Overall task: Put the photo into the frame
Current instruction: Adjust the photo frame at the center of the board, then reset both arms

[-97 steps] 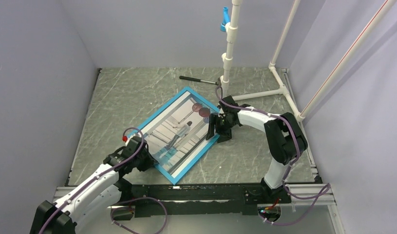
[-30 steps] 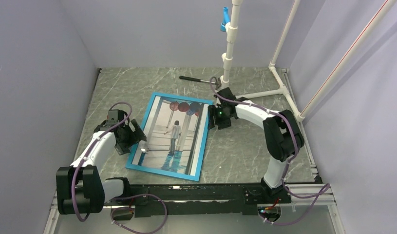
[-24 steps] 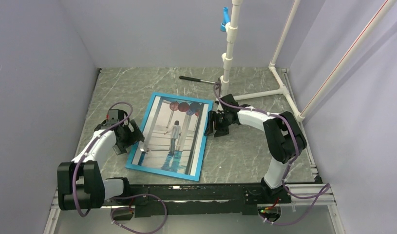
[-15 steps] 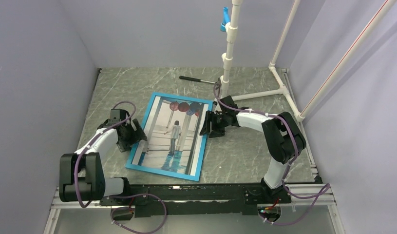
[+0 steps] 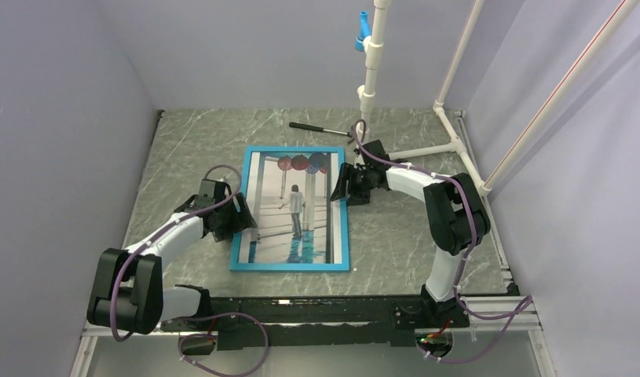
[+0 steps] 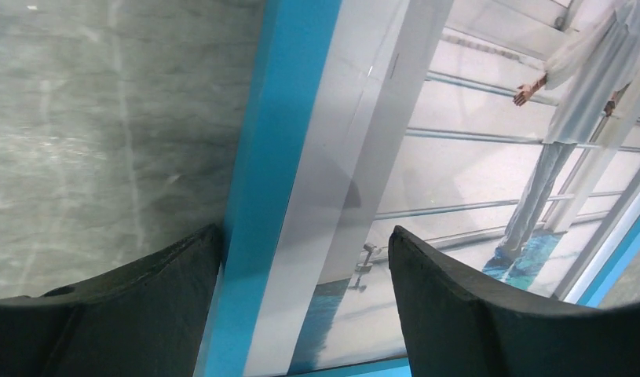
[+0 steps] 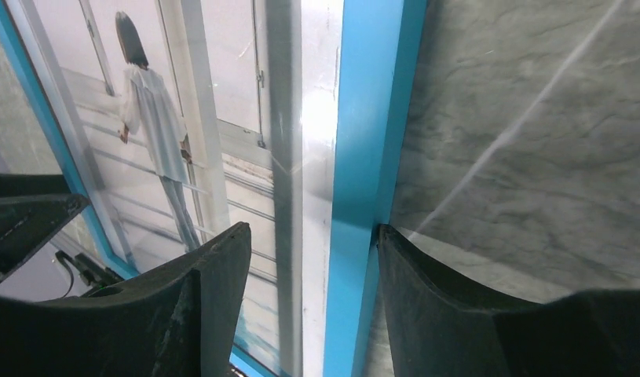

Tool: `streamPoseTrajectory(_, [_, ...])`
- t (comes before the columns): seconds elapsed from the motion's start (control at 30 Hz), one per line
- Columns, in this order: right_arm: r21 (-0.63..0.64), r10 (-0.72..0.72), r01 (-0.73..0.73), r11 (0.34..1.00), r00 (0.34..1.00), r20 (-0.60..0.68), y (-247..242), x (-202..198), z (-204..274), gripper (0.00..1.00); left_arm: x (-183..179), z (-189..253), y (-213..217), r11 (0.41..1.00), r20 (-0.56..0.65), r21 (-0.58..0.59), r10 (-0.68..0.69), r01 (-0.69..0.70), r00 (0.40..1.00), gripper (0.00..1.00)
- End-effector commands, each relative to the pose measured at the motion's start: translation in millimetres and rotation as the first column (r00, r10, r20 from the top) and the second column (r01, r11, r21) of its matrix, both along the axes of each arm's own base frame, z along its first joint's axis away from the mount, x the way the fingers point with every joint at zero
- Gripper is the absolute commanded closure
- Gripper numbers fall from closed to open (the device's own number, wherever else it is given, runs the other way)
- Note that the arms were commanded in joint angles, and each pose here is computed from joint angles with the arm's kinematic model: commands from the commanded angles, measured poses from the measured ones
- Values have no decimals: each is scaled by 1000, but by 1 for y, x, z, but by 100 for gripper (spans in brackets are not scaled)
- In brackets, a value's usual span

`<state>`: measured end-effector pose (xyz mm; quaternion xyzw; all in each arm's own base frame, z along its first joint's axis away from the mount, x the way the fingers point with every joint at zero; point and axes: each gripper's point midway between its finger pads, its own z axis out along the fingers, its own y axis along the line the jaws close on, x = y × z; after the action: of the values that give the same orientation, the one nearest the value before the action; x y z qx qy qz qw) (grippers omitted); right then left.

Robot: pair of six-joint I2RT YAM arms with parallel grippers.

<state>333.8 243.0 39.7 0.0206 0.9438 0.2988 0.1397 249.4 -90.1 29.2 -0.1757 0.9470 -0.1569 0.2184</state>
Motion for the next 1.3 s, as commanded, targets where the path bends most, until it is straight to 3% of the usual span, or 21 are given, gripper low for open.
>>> streamPoseTrajectory(0.0, [61, 43, -44, 997, 999, 28, 15, 3, 24, 38, -10, -4, -41, 990, -60, -135, -52, 44, 997, 20])
streamPoseTrajectory(0.27, [29, 38, -38, 999, 999, 18, 5, -4, 15, 38, -15, -8, -28, 999, -93, -34, -21, 17, 995, 12])
streamPoseTrajectory(0.4, [0, 32, -32, 999, 999, 29, -1, -5, 17, 36, -10, 9, -14, 999, -50, 33, 9, -7, 999, 7])
streamPoseTrajectory(0.53, [-54, 20, -16, 998, 998, 62, -12, -6, 25, 33, -3, 41, 1, 994, 40, 101, 31, -34, 999, 3])
streamPoseTrajectory(0.67, [-77, 15, -4, 997, 988, 151, -22, -6, 50, 29, 6, 89, 3, 996, 225, 84, 7, -27, 974, 3])
streamPoseTrajectory(0.83, [-64, -9, 30, 997, 955, 296, -36, -13, 94, 18, 3, 154, -6, 999, 486, 7, -37, 39, 873, 2])
streamPoseTrajectory(1.03, [-41, -54, 82, 996, 886, 461, -53, -20, 146, 3, -12, 225, -18, 988, 690, -53, -70, 147, 721, 1])
streamPoseTrajectory(1.13, [-26, -70, 98, 995, 849, 523, -59, -23, 169, 2, -20, 252, -21, 981, 761, -52, -81, 186, 643, 1])
streamPoseTrajectory(1.27, [-8, -122, 158, 987, 793, 597, -75, -27, 188, 2, -29, 273, -29, 961, 859, 2, -143, 275, 492, 1])
